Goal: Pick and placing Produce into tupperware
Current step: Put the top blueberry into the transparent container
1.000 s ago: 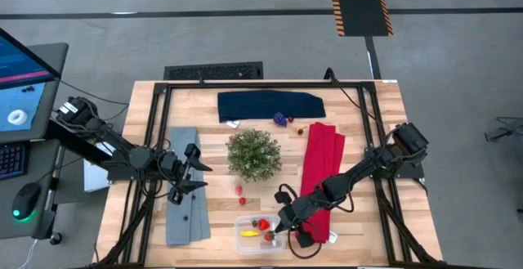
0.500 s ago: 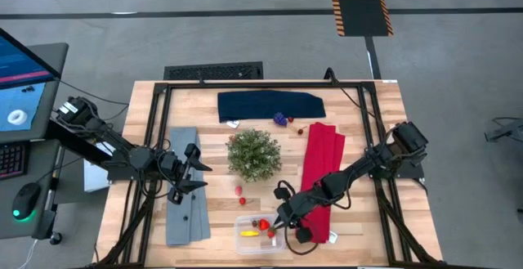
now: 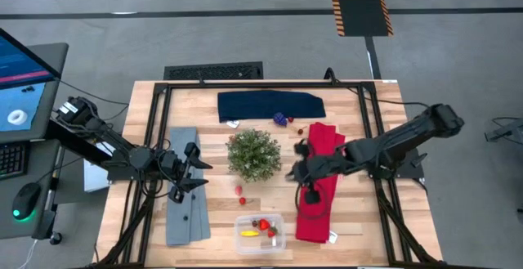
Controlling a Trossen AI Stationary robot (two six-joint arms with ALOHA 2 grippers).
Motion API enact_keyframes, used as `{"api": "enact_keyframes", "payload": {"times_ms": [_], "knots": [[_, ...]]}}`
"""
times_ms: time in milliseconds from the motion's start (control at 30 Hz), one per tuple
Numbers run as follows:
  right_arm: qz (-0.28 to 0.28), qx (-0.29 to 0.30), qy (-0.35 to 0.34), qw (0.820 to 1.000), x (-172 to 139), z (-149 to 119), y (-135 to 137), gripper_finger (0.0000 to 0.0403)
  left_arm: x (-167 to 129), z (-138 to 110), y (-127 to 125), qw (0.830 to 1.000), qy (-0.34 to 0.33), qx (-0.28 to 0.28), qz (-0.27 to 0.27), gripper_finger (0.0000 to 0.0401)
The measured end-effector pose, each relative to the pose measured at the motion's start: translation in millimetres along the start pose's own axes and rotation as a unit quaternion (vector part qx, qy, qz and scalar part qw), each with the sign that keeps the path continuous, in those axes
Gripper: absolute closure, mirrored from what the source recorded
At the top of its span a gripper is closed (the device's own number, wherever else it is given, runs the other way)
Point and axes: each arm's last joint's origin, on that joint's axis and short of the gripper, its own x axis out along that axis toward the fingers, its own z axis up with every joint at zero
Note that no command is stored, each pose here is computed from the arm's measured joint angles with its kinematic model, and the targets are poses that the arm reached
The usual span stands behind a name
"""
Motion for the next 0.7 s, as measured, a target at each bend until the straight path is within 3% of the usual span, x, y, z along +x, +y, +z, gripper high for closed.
{"api": "enact_keyframes", "payload": {"times_ms": [167, 400, 700], "knots": [[-0.103, 0.024, 0.034, 0.994, -15, -16, -26, 0.0338, 0, 0, 0, 1.0, 0.0, 0.0, 0.001, 0.0198], [-0.169, 0.072, 0.081, 0.98, 3, -44, -66, 0.0338, 0, 0, 0, 1.0, -0.001, 0.001, 0.005, 0.0198], [-0.136, 0.135, 0.118, 0.974, 35, -82, -107, 0.0337, 0, -1, 2, 1.0, 0.002, 0.003, 0.028, 0.0198]]}}
